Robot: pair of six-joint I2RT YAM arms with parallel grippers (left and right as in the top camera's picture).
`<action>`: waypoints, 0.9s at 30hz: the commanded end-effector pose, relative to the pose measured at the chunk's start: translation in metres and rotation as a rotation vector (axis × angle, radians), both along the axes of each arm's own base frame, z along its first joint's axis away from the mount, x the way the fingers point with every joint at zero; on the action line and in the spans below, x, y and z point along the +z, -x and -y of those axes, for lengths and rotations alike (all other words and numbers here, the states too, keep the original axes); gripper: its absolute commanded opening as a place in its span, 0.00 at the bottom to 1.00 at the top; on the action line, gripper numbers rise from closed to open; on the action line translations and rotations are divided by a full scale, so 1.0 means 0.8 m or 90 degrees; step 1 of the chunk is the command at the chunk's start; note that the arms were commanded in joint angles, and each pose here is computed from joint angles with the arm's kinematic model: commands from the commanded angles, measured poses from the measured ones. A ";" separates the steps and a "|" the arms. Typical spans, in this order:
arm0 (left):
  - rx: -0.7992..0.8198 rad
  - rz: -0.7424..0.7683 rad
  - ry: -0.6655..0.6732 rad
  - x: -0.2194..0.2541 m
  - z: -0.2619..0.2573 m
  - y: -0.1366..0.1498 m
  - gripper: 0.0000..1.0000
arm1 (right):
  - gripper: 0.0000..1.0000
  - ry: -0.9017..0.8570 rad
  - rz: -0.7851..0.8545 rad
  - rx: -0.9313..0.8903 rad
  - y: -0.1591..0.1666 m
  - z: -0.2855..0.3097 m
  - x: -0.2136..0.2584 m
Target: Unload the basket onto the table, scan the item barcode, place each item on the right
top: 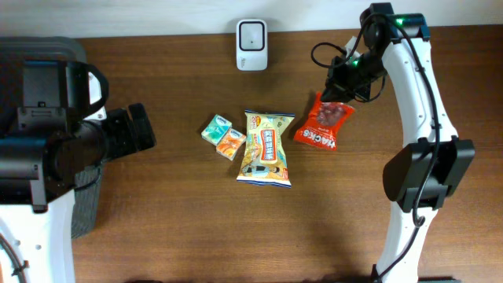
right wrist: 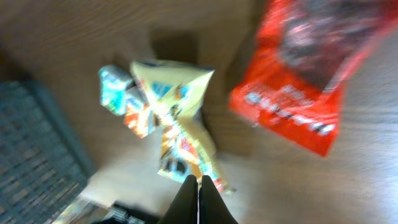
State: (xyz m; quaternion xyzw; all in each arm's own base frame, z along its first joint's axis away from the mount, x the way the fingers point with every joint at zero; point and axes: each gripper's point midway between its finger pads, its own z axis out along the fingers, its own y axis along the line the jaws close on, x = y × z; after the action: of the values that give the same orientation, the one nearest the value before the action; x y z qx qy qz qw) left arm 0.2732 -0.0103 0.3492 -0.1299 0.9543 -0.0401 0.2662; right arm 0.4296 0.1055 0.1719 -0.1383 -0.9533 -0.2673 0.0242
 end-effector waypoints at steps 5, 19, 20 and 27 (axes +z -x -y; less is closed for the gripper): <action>0.001 0.004 0.002 0.003 -0.001 0.000 0.99 | 0.72 0.301 0.005 -0.013 0.001 0.080 -0.029; 0.001 0.004 0.002 0.003 -0.001 0.000 0.99 | 0.80 0.313 -0.026 -0.075 -0.002 0.083 -0.171; 0.001 0.004 0.002 0.003 -0.001 0.000 0.99 | 0.80 0.292 -0.025 -0.074 -0.001 0.076 -0.181; 0.001 0.004 0.002 0.003 -0.001 0.000 0.99 | 0.26 0.259 -0.033 -0.071 0.015 0.066 -0.226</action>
State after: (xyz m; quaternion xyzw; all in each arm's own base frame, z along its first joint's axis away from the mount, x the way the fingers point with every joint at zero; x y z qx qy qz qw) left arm 0.2732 -0.0103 0.3492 -0.1299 0.9543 -0.0401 0.2662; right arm 0.4388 0.0513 0.0134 -0.1987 -0.9767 -0.0752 -0.0295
